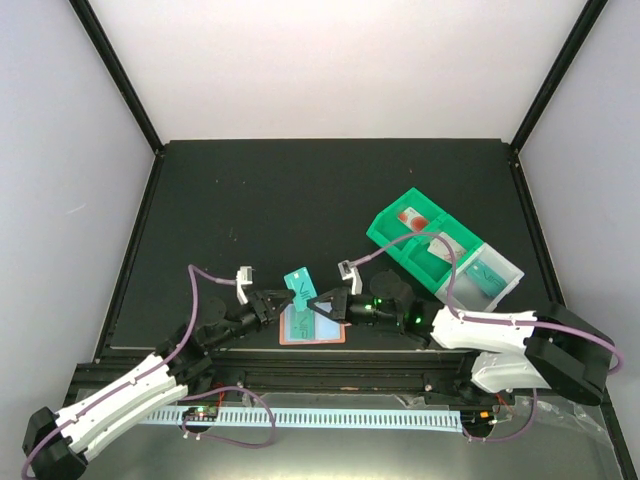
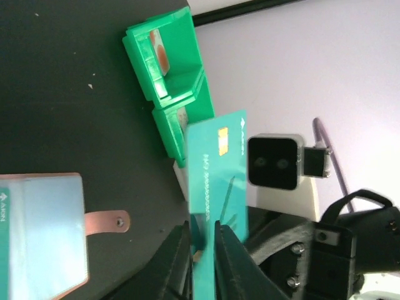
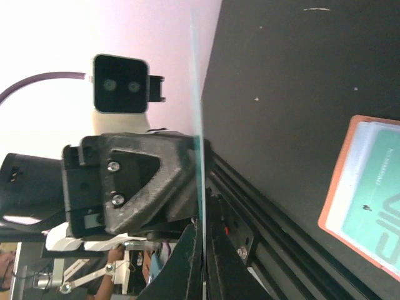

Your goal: Take the credit cards out of the card holder

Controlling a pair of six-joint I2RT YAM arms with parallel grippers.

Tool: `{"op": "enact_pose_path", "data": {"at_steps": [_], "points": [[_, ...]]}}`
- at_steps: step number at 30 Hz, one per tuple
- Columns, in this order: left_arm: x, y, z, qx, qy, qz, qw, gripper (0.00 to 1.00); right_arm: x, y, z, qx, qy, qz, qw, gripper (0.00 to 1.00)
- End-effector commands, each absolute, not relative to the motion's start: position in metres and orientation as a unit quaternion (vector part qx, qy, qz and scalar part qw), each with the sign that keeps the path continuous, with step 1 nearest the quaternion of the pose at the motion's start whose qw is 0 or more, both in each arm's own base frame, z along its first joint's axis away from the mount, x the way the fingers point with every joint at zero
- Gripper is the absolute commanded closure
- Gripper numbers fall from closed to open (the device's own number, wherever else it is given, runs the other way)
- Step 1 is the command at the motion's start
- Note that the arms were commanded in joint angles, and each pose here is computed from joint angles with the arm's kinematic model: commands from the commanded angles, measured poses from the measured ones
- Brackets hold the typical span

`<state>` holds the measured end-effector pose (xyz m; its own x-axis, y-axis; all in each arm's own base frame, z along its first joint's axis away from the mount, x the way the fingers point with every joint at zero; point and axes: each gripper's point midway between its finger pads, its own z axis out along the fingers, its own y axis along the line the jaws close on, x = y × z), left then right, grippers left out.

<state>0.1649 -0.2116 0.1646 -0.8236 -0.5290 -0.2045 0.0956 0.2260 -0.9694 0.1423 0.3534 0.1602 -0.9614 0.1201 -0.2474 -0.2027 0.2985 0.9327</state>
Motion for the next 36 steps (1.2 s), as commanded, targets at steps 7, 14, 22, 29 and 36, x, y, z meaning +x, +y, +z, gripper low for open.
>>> {"op": "enact_pose_path", "data": {"at_steps": [7,14,22,29,36], "points": [[0.157,-0.196,0.182,-0.101,0.752,-0.574,0.309,0.45,0.115,0.333,0.179,-0.164,0.767,0.588,0.196,0.99],[0.138,-0.198,0.213,-0.004,0.739,-0.581,0.343,0.33,0.078,0.323,0.199,-0.302,0.729,0.585,0.188,0.99],[0.114,-0.222,0.218,0.115,0.751,-0.579,0.297,0.34,0.055,0.320,0.213,-0.373,0.701,0.587,0.158,0.99],[0.112,-0.232,0.217,0.129,0.745,-0.593,0.277,0.81,0.057,0.321,0.209,-0.363,0.709,0.585,0.152,0.99],[0.114,-0.234,0.220,0.113,0.730,-0.616,0.275,0.98,0.067,0.320,0.211,-0.324,0.721,0.587,0.173,0.94]]}}
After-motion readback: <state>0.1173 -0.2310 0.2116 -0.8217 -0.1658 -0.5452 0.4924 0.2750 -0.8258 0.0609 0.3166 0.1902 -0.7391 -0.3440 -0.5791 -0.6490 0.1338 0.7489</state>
